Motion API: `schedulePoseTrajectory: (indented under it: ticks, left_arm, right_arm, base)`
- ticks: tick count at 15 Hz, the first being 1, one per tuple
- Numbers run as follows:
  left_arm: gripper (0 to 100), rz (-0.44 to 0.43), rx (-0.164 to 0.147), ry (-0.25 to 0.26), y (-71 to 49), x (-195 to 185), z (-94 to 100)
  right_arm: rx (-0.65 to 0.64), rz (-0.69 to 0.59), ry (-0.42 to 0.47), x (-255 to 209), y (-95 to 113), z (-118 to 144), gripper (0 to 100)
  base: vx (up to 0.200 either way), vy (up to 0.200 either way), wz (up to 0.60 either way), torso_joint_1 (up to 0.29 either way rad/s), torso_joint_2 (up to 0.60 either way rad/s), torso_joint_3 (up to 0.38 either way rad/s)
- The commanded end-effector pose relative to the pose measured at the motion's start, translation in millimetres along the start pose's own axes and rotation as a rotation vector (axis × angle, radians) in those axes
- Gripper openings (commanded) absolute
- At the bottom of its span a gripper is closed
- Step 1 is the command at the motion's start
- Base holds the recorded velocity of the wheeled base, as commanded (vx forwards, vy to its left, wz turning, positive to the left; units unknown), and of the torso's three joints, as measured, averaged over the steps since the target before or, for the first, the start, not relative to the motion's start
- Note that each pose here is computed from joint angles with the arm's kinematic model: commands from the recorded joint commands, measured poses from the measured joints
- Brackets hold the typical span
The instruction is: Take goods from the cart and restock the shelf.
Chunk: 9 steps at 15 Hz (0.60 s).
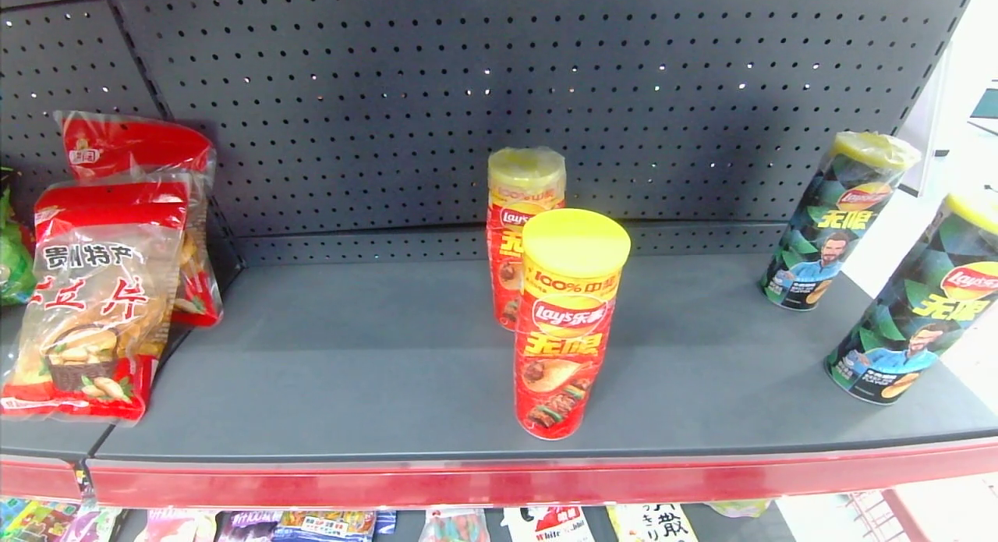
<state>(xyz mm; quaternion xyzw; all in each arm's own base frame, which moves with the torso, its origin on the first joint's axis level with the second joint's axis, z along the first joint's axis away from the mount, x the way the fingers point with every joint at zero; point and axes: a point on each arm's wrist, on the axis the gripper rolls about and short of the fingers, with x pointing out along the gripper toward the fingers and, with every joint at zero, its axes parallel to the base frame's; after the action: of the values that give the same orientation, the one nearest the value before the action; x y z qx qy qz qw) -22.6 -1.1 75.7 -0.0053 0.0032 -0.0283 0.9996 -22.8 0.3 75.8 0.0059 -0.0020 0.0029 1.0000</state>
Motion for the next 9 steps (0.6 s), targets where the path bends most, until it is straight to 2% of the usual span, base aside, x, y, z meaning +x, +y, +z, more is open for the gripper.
schedulePoseTrajectory:
  ticks: [1,9]
  left_arm:
    - [100,0.0,0.0,0.001,0.0,0.1,0.0]
    - [100,0.0,0.0,0.001,0.0,0.1,0.0]
  right_arm:
    - [-0.007,0.006,0.009,0.5,0.2,-0.1,100]
    - [-0.013,0.008,0.003,0.1,0.1,0.0,100]
  base:
    - [0.0,0.0,0.0,0.0,0.0,0.0]
    - [0.0,0.0,0.0,0.0,0.0,0.0]
